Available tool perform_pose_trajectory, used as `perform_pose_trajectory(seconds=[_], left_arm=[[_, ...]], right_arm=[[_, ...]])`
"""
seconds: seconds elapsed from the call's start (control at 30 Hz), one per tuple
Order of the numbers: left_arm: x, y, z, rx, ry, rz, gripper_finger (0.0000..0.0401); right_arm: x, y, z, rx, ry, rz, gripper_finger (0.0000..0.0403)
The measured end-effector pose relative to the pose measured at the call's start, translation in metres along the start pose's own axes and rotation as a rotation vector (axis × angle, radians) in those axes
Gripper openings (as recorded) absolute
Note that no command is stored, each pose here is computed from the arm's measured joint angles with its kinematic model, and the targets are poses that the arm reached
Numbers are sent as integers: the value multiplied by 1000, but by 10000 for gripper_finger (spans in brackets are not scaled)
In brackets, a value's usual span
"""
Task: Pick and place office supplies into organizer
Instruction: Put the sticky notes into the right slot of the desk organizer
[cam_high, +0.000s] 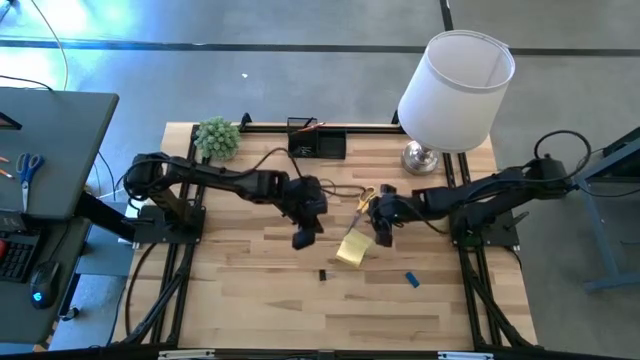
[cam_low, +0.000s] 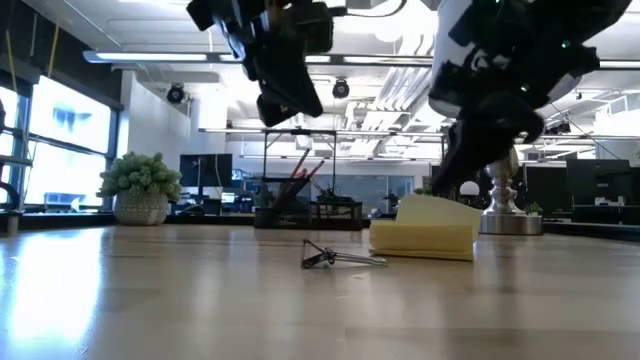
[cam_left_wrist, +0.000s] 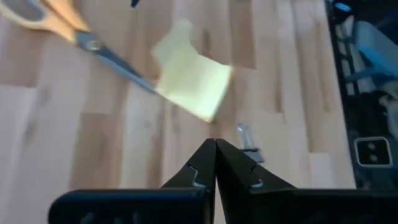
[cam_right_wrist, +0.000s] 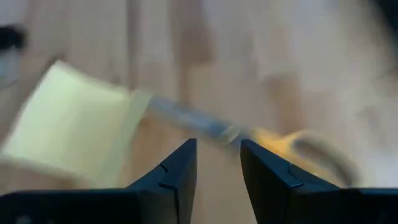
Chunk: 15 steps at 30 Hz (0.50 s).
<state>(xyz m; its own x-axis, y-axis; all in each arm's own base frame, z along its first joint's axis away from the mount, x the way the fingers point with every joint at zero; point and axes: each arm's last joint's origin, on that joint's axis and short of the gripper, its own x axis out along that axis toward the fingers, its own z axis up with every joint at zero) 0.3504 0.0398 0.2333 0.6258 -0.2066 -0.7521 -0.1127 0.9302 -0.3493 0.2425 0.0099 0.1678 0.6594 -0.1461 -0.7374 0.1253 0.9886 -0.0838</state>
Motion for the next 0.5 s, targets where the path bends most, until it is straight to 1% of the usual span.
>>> perform_pose_trajectory(seconds=[0.07,0.13,0.27,0.4,0.5], left_arm=[[10,-8,0,36,-15,-8,0],[21,-13,-5,66,14,8,0],[41,-21,-9,102,8,74,0],[56,-18,-11,108,-2,137,0],[70,-12,-11,107,-18,164,0]], right_arm=[[4,0,-3,31,37,58,117],[8,3,-5,31,54,102,117],[18,16,-6,12,47,180,117],[24,25,-10,25,68,198,117],[27,31,-11,39,70,209,117]])
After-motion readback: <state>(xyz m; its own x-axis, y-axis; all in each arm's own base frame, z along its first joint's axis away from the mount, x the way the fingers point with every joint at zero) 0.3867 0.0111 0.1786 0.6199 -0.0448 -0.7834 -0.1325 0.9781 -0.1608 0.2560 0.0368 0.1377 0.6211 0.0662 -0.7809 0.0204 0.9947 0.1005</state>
